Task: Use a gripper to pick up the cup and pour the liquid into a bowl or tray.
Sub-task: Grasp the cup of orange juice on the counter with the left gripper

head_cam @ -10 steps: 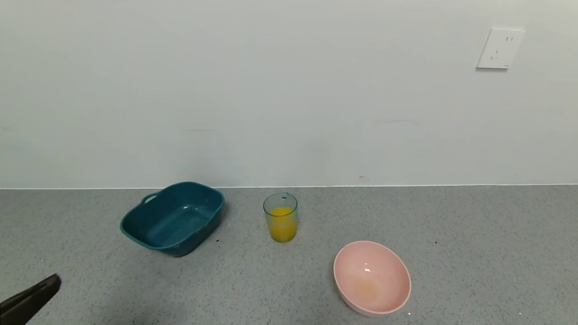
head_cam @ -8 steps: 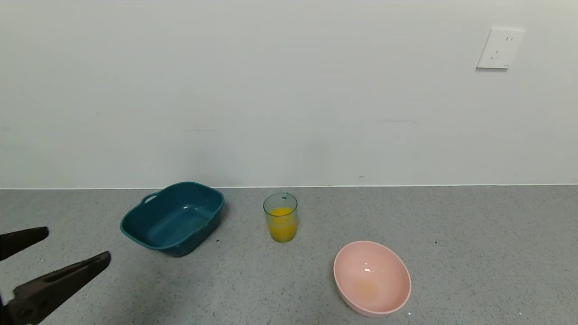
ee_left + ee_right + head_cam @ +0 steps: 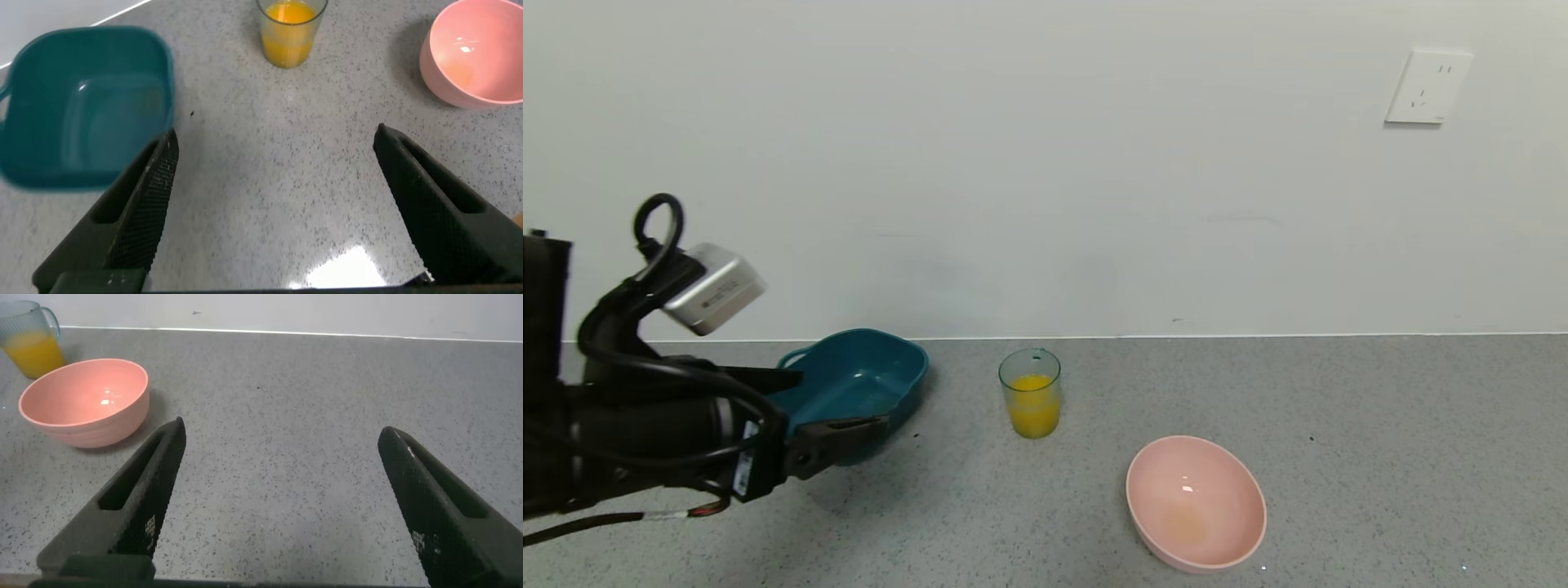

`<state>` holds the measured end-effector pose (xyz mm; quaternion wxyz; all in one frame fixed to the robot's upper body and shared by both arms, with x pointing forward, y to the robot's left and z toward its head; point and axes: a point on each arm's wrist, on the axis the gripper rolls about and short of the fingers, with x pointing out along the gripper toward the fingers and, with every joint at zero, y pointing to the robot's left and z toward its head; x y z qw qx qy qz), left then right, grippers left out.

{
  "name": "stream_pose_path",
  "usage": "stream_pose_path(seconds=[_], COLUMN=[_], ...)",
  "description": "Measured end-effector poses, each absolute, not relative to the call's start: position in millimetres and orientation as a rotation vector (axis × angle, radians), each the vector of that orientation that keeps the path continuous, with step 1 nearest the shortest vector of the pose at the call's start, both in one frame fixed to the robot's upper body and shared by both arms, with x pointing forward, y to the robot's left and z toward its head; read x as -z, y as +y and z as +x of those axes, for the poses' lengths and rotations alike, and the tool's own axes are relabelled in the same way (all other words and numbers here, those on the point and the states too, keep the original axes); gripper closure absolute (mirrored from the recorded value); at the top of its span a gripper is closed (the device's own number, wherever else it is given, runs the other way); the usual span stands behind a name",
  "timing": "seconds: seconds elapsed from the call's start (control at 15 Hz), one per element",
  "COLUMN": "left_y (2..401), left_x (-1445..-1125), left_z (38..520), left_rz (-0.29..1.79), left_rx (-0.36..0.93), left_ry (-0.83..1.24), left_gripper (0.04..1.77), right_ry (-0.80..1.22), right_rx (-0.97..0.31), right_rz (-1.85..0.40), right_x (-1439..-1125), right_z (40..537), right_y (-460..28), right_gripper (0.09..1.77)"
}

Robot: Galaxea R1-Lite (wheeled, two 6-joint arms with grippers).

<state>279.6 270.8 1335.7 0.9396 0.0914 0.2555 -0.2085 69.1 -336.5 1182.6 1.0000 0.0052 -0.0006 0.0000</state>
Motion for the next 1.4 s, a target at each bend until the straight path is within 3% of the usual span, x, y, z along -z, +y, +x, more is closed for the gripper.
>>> stream_pose_path(seconds=[0.6,1.4], left_y=[199,164], left_x=[-1263,-1164], left_z=[355,413], left_rz=[0.286,0.195], left_rx=[0.484,0.408], left_ry=[0.626,0.519], left_gripper=[0.09,0.09], right_ry=[-0.001,-0.001], right_rx=[0.000,0.000], right_rz=[0.011,0.011], right_x=[-1183,-1183], right_z=[69,69], right_y=[-336,-336], right_gripper=[0.15,0.15])
